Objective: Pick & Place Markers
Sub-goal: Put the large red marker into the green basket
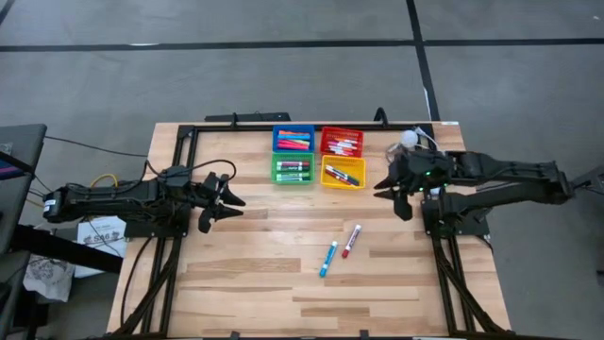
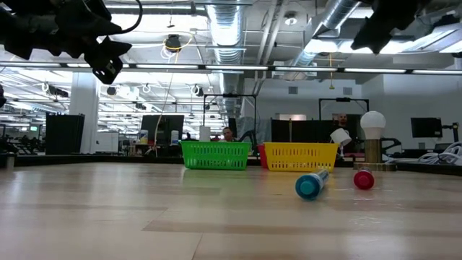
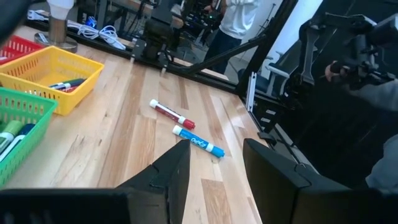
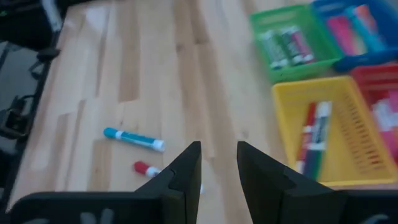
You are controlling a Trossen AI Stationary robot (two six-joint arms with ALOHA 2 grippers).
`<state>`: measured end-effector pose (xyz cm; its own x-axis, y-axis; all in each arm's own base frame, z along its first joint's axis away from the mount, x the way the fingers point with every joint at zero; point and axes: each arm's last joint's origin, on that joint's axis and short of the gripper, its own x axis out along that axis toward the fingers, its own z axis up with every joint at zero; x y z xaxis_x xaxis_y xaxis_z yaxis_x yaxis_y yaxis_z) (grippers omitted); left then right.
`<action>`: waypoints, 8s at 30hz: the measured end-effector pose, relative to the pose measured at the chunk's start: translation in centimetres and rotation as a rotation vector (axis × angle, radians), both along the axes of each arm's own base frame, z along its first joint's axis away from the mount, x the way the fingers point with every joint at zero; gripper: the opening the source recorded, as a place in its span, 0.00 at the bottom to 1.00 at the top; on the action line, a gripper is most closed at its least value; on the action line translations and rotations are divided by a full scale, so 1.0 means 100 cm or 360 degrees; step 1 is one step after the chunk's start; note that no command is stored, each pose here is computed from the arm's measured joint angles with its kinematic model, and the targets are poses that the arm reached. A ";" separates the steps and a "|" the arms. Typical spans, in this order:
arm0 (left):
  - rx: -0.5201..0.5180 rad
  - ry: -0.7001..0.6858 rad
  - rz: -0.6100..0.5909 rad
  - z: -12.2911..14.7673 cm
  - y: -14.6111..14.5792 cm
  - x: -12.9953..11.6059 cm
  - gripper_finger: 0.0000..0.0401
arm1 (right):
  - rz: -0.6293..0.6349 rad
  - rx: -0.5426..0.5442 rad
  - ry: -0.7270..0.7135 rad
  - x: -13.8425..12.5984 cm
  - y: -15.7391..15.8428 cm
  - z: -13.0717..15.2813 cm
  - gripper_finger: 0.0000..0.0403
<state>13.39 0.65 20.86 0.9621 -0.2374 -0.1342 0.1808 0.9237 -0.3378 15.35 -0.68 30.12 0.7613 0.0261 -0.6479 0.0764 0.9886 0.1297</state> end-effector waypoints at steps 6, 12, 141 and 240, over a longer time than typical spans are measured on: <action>-0.0075 -0.0004 0.0011 0.001 0.000 0.000 0.37 | -0.0107 -0.0053 -0.0169 -0.017 -0.006 0.008 0.23; -0.0181 -0.0016 0.0020 0.004 0.000 0.000 0.37 | -0.0161 -0.0011 -0.0392 -0.025 -0.008 0.004 0.23; -0.0164 0.0076 0.0021 -0.007 0.002 0.018 0.37 | 0.0790 -0.0308 0.1339 0.138 0.125 -0.114 0.13; -0.0067 -0.0856 0.0268 0.045 -0.003 0.098 0.84 | 0.0088 0.0416 -0.0723 0.208 -0.003 0.023 0.13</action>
<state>23.16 0.33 25.35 0.9174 -0.0692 0.3920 0.1889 0.9424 -0.2759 36.16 -0.93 32.42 0.9568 0.1909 -0.2194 -0.0963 0.9198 0.3804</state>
